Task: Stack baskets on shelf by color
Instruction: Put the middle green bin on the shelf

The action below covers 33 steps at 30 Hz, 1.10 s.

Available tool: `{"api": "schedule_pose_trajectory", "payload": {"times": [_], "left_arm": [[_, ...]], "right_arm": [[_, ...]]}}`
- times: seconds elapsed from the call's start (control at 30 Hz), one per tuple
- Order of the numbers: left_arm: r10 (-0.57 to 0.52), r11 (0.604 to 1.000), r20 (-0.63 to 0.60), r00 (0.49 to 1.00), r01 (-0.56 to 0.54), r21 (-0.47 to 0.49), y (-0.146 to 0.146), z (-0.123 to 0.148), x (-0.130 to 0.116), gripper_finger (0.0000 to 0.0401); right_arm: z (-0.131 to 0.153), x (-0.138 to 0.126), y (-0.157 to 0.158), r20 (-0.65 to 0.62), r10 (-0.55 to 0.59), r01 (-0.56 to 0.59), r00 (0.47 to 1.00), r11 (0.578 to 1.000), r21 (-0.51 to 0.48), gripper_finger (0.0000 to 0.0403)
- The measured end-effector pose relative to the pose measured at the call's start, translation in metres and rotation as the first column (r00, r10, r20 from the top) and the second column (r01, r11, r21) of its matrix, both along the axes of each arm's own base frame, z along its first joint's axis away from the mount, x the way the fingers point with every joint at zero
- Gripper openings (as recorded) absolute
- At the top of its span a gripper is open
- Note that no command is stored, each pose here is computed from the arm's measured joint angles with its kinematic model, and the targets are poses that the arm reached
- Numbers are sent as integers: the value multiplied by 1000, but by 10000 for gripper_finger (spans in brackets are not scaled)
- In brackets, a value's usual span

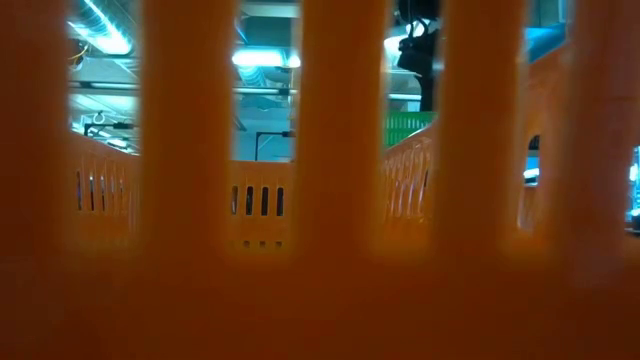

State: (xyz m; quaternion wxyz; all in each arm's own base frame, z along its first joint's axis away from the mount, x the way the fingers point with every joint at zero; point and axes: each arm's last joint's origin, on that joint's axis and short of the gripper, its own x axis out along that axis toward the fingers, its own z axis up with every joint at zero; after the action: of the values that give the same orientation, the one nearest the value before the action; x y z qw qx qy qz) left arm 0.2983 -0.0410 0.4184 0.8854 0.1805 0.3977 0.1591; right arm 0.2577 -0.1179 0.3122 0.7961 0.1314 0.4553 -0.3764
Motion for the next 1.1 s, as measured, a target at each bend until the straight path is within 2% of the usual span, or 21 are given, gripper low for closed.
{"api": "schedule_pose_trajectory", "payload": {"times": [0.43, 0.6, 0.77, 0.83, 1.0, 1.1], "left_arm": [[0, 1000, 0, 1000, 0, 0, 0, 0, 0, 0], [0, 1000, 0, 1000, 0, 0, 0, 0, 0, 0], [-1, 1000, -1, 1000, 1, -2, 0, 0, 0, 0], [-2, 1000, -1, 1000, 2, -3, 0, 0, 0, 0], [-2, 1000, -1, 1000, 2, -3, 0, 0, 0, 0], [-2, 1000, -1, 1000, 2, -3, 0, 0, 0, 0]], "right_arm": [[-2, -6, -3, -63, -73, 70, 995, 996, -51, 0], [-3, -9, -1, -93, -98, 95, 991, 995, -42, 0], [-4, -14, -1, -130, -165, 156, 978, 984, -81, 0], [-4, -12, -1, -117, -160, 151, 980, 985, -84, 0], [-1, -3, 0, -76, -65, 57, 995, 993, -103, 0], [0, -4, -5, -57, -81, 74, 995, 991, -112, 0]]}}
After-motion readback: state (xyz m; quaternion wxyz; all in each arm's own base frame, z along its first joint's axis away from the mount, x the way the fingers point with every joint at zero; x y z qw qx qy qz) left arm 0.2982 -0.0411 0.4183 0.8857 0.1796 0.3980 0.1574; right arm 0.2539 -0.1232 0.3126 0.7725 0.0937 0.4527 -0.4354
